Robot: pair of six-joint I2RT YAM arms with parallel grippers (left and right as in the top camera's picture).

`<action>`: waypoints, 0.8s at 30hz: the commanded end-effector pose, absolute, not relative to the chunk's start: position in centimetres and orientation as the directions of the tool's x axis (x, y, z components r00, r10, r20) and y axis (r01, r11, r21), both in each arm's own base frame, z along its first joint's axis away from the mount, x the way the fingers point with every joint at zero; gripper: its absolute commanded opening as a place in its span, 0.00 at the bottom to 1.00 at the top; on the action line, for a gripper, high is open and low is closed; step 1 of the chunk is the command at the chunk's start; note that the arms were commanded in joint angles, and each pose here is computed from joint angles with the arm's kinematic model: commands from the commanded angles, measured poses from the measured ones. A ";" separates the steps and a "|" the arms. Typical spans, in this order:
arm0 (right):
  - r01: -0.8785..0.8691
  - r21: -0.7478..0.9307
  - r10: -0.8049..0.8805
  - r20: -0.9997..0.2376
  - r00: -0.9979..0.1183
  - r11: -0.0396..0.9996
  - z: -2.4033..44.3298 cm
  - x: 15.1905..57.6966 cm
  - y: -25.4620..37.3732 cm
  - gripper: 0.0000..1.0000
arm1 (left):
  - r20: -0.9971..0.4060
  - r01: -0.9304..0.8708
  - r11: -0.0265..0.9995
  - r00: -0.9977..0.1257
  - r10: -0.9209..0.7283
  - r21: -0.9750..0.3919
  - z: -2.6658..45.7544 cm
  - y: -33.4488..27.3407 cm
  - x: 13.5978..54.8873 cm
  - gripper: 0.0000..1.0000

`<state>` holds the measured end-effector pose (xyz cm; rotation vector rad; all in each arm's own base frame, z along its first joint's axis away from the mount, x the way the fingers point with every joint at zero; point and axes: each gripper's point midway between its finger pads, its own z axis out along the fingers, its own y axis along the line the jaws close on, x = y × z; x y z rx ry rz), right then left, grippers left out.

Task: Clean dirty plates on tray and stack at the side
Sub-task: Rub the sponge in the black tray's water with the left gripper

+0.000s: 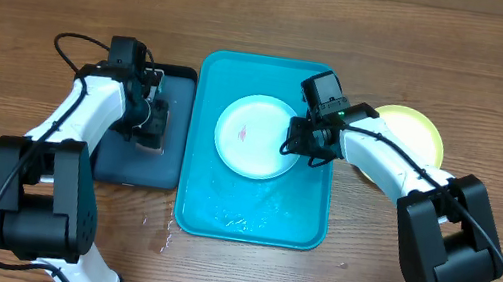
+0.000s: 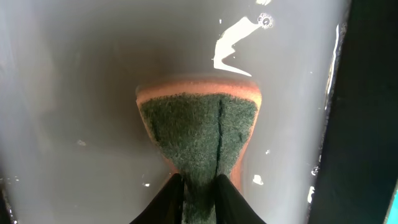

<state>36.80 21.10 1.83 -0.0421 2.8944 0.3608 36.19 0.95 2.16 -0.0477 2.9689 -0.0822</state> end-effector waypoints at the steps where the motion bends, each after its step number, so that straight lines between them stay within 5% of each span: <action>1: -0.064 0.259 0.006 -0.262 -0.965 0.964 3.2 37.7 21.5 0.38 | -0.153 -0.031 0.999 -0.988 -0.036 -0.038 1.4 1.2 35.5 0.19; 4: -0.064 0.259 0.006 -0.262 -0.965 0.964 3.2 37.7 21.5 0.38 | -0.153 -0.031 0.999 -0.988 -0.036 -0.038 0.9 1.1 35.3 0.17; 7: -0.064 0.259 0.006 -0.262 -0.965 0.964 3.2 37.7 21.5 0.37 | -0.153 -0.032 0.999 -0.987 -0.038 -0.042 0.8 1.1 35.2 0.04; 15: -0.064 0.259 0.006 -0.262 -0.965 0.964 3.3 37.7 21.5 0.30 | -0.196 -0.073 0.996 -0.977 -0.081 -0.049 3.1 1.1 36.7 0.04; 24: -0.037 0.273 0.036 -0.258 -0.965 0.961 3.3 37.8 21.7 0.20 | -0.369 -0.069 0.996 -0.926 -0.083 -0.051 11.4 1.5 39.8 0.04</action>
